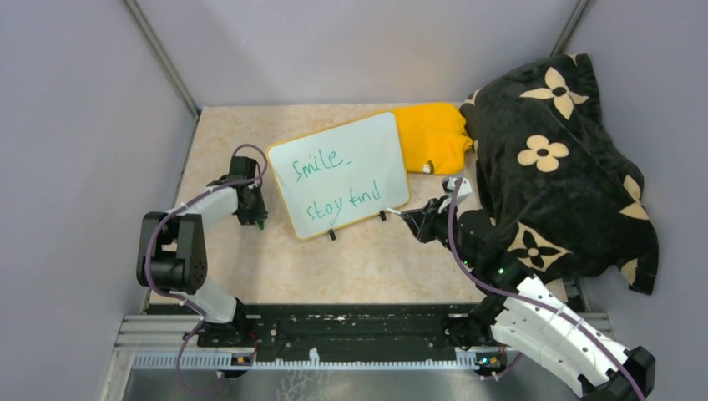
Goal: Write a sentence on the whiteboard
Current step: Close the whiteboard marker at the center of the board.
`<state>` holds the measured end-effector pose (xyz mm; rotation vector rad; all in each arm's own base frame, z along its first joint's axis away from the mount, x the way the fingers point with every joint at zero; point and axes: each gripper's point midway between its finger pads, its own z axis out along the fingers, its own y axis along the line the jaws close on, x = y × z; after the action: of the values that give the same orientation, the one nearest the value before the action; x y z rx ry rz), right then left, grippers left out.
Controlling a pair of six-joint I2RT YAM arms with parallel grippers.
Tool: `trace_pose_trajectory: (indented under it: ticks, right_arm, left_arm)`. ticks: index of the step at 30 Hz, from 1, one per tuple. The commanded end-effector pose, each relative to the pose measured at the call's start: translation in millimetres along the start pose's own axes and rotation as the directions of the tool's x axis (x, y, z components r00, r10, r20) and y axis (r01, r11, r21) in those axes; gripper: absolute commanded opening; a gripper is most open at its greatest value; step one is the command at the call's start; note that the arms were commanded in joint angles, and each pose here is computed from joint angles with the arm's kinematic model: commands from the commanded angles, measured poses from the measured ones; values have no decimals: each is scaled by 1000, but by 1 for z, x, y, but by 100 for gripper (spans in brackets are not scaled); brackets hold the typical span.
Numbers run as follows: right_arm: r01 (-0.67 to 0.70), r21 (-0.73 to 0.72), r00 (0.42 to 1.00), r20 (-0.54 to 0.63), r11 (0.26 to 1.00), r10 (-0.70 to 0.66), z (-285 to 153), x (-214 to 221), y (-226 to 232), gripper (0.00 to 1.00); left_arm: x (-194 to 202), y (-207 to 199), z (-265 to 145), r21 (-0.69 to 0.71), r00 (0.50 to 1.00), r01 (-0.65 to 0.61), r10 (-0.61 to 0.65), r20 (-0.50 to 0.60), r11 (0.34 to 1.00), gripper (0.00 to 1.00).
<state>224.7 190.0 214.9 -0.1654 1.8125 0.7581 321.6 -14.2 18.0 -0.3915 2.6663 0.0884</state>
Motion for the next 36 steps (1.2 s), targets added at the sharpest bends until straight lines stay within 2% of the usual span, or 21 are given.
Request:
trace_pose_trajectory:
  ticks: [1, 8, 17, 21, 30, 36]
  right_arm:
    - [6, -28, 998, 65, 1000, -4, 1, -22, 8, 0]
    - [6, -25, 998, 66, 1000, -4, -1, -22, 7, 0]
    - [7, -20, 998, 65, 1000, -5, -2, -23, 7, 0]
    - [7, -19, 998, 67, 1000, -5, -2, -24, 7, 0]
    - [7, -11, 998, 62, 1000, -7, -2, -28, 8, 0]
    - [17, -13, 998, 64, 1000, -16, 0, -38, 13, 0]
  left_arm:
    - [45, 12, 14, -42, 986, -52, 44, -159, 998, 35]
    - [53, 7, 15, -6, 982, -47, 45, -183, 999, 24]
    - [56, 4, 12, 17, 982, -40, 42, -184, 999, 0]
    - [50, 5, 7, 13, 987, -33, 35, -158, 999, 0]
    - [21, 12, -20, -15, 1000, 20, -21, -11, 1000, 0]
    - [-1, 17, -51, 2, 989, 100, -99, 109, 995, 0]
